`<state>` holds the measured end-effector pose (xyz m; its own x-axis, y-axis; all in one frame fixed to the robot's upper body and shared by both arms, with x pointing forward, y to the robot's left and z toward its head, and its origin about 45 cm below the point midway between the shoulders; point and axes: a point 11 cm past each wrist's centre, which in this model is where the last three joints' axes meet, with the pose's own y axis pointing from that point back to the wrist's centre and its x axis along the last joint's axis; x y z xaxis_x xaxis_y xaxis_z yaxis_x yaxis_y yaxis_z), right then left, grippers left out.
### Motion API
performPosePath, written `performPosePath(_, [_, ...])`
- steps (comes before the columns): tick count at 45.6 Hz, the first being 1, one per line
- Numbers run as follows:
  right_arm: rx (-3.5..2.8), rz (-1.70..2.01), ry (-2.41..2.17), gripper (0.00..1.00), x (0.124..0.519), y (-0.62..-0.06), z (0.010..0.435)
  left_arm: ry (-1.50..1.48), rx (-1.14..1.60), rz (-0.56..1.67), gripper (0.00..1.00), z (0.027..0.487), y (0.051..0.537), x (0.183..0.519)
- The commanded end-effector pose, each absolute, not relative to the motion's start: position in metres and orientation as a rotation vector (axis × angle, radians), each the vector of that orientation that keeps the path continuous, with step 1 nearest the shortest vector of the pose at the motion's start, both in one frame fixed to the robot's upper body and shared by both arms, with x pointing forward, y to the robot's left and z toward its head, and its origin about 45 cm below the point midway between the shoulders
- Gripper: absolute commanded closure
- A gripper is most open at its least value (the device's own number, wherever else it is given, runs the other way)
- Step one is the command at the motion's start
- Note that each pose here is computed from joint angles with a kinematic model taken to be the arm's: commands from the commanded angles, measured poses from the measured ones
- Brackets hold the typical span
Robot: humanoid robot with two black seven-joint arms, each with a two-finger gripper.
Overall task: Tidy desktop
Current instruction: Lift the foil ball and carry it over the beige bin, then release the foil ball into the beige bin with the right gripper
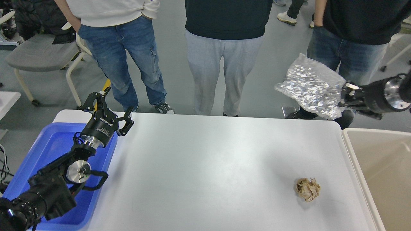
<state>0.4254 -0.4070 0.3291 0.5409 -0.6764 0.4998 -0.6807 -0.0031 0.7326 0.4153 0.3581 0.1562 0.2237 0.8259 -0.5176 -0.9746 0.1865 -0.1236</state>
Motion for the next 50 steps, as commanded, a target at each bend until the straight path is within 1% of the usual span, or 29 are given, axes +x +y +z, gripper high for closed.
performPosePath(1, [1.411,-0.025,-1.430,1.00,0.424,-0.525,0.336,0.372,-0.477,1.309,0.00,0.156,0.358,0.415])
performPosePath(7, [1.280,-0.059,-1.547,1.00,0.412,-0.569,0.323,0.372,-0.475,1.309,0.00,0.156,0.358,0.415])
performPosePath(17, [1.116,-0.138,-1.672,1.00,0.391,-0.613,0.281,0.372,-0.477,1.309,0.00,0.156,0.358,0.415])
performPosePath(25, [1.040,-0.203,-1.713,1.00,0.373,-0.622,0.241,0.373,-0.477,1.309,0.00,0.156,0.358,0.415])
performPosePath(32, [0.969,-0.257,-1.698,1.00,0.347,-0.628,0.204,0.373,-0.476,1.312,0.00,0.155,0.358,0.415])
performPosePath(34, [0.957,-0.280,-1.668,1.00,0.335,-0.627,0.187,0.372,-0.477,1.314,0.00,0.156,0.359,0.415])
performPosePath(43, [0.926,-0.380,-1.676,1.00,0.298,-0.634,0.151,0.372,-0.475,1.313,0.00,0.155,0.359,0.415])
performPosePath(50, [0.925,-0.434,-1.670,1.00,0.282,-0.631,0.131,0.372,-0.475,1.313,0.00,0.155,0.359,0.415])
